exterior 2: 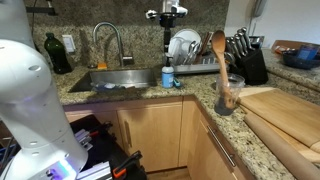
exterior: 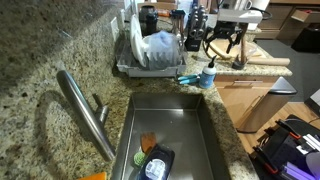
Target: Move the soap bottle closer to the tap
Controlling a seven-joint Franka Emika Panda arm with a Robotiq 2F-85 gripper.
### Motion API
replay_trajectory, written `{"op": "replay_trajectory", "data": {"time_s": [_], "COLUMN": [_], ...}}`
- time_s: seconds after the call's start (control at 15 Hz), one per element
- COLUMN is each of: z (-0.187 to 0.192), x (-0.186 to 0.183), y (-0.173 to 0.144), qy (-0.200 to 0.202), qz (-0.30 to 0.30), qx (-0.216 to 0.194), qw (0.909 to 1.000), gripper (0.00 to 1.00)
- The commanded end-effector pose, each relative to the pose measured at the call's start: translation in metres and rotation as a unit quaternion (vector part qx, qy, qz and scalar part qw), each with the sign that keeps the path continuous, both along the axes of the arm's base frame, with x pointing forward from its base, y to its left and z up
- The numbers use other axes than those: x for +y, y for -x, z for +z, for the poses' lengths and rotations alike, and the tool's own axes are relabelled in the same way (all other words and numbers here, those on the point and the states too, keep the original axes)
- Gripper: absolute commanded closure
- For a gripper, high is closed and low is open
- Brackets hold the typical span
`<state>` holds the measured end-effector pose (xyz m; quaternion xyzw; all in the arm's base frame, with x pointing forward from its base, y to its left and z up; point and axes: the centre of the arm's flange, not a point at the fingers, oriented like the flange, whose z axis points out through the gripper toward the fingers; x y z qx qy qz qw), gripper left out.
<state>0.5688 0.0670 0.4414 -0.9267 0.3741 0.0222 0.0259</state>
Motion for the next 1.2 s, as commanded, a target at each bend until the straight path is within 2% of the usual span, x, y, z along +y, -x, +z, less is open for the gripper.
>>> {"op": "replay_trajectory", "data": {"time_s": [0.0, 0.2, 0.47, 0.53, 0.8, 0.93, 1.0, 1.13], "z": [-0.003, -0.009, -0.025, -0.015, -0.026, -0.025, -0.025, -0.027], "x": [0.000, -0.003, -0.018, -0.010, -0.017, -0.018, -0.018, -0.014], "y": [-0.002, -0.006, -0.008, -0.005, -0.006, -0.007, -0.005, -0.004], "qy": [-0.013, -0.020, 0.014, 0.002, 0.011, -0.016, -0.016, -0.007], "qz": [-0.006, -0.012, -0.045, -0.028, -0.039, -0.056, -0.061, -0.049], "qx": [-0.001, -0.001, 0.030, 0.009, 0.022, 0.043, 0.046, 0.034], "qw": [0.9999, 0.9997, 0.9984, 0.9996, 0.9989, 0.9974, 0.9970, 0.9982], "gripper": [0.00, 0.00, 0.00, 0.00, 0.00, 0.00, 0.00, 0.00]}}
